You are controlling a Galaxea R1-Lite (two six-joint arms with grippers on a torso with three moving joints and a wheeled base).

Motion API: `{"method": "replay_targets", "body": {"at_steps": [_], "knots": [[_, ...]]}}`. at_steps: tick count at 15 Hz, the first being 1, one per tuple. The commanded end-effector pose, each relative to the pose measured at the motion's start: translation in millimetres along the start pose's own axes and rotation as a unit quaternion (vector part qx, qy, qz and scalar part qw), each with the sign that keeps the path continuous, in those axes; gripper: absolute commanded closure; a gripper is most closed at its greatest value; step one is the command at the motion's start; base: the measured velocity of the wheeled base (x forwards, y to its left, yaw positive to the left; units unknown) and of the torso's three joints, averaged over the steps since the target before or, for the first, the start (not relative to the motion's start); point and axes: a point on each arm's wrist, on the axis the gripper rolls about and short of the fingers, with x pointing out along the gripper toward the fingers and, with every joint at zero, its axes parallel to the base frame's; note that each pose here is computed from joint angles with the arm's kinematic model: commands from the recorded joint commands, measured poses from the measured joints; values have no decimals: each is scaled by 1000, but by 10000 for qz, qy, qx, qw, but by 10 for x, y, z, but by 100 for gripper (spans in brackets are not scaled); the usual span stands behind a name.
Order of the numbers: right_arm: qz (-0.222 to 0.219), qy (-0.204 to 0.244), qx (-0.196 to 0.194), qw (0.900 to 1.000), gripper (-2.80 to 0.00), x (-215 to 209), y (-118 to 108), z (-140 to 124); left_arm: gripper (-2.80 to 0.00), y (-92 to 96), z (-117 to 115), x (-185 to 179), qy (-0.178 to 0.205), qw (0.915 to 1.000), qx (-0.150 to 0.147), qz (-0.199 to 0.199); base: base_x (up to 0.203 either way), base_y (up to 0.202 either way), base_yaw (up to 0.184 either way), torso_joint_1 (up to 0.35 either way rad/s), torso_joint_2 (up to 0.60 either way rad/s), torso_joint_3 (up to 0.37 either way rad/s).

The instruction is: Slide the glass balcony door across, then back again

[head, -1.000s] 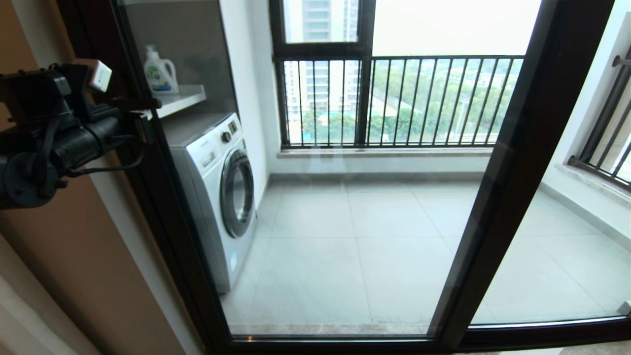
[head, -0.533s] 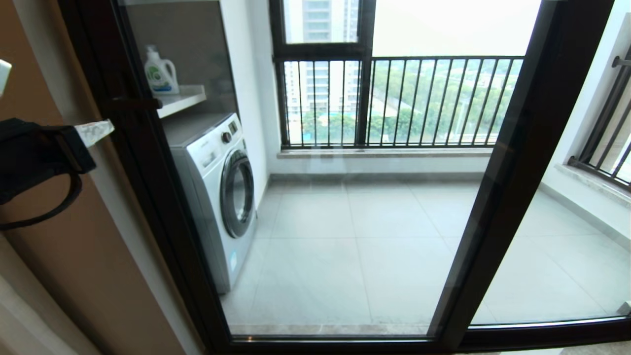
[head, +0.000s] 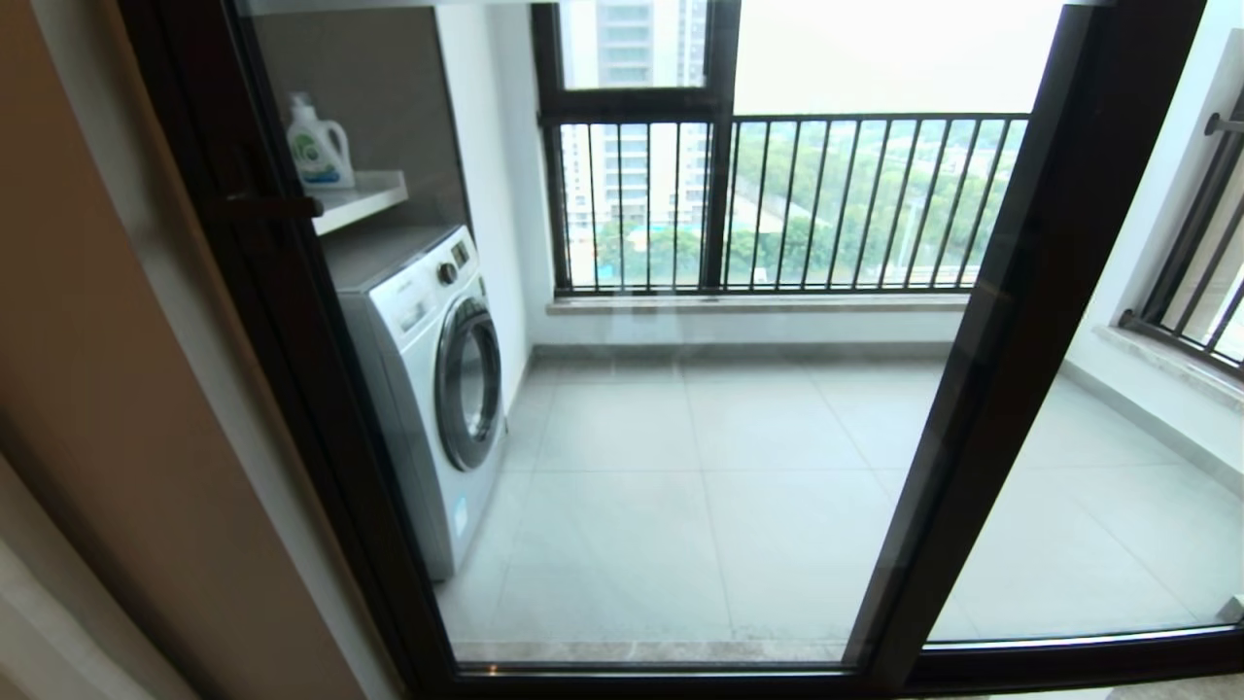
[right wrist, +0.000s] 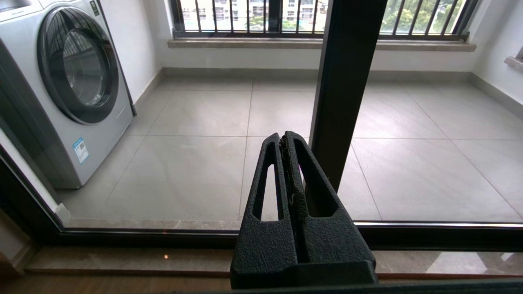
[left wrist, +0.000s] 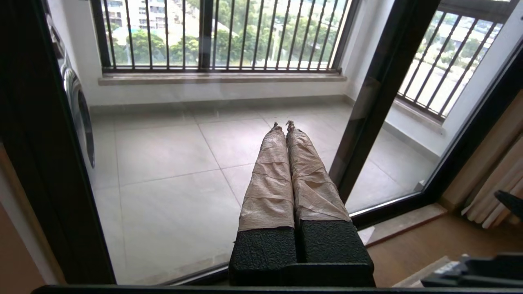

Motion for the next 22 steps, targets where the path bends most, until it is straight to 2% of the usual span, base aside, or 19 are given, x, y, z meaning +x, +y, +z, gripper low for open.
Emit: {"method": "replay_targets", "body": {"at_steps": [1,2,3,6,10,12,14,16,17,19,20,21,22], "knots": [[11,63,-4,10000,0,9,1,-33,0,-286,-324,-600,65,9999,124,43,0,0,0,0,0,0],[6,63,-1,10000,0,9,2,-33,0,-275,-413,-638,286,9989,129,361,0,0,0,0,0,0],[7,65,-1,10000,0,9,2,-34,0,-251,-430,-628,316,9971,231,646,0,0,0,0,0,0],[6,63,-1,10000,0,9,2,-33,0,-123,-621,-510,601,9927,596,854,0,0,0,0,0,0],[14,63,-1,10000,0,9,1,-33,0,151,-973,-285,375,9810,791,1732,0,0,0,0,0,0],[6,63,-1,10000,0,9,2,-33,0,243,-1154,-222,358,9782,796,1885,0,0,0,0,0,0],[6,63,-1,10000,0,9,2,-33,0,313,-1347,-179,420,9801,761,1783,0,0,0,0,0,0],[6,63,-1,10000,0,9,2,-33,0,347,-1557,-150,658,9883,808,1112,0,0,0,0,0,0],[7,66,-1,10000,0,9,2,-34,0,360,-1606,-147,699,9870,979,1063,0,0,0,0,0,0],[14,67,0,10000,0,9,1,-34,0,375,-1585,-149,602,9811,1083,1489,0,0,0,0,0,0],[11,63,-1,10000,0,9,1,-33,0,389,-1630,-147,610,9807,1080,1513,0,0,0,0,0,0],[6,63,-1,10000,0,9,2,-33,0,412,-1735,-146,715,9813,1059,1437,0,0,0,0,0,0],[7,63,-1,10000,0,9,2,-33,0,409,-1801,-144,822,9859,1011,1053,0,0,0,0,0,0]]}}
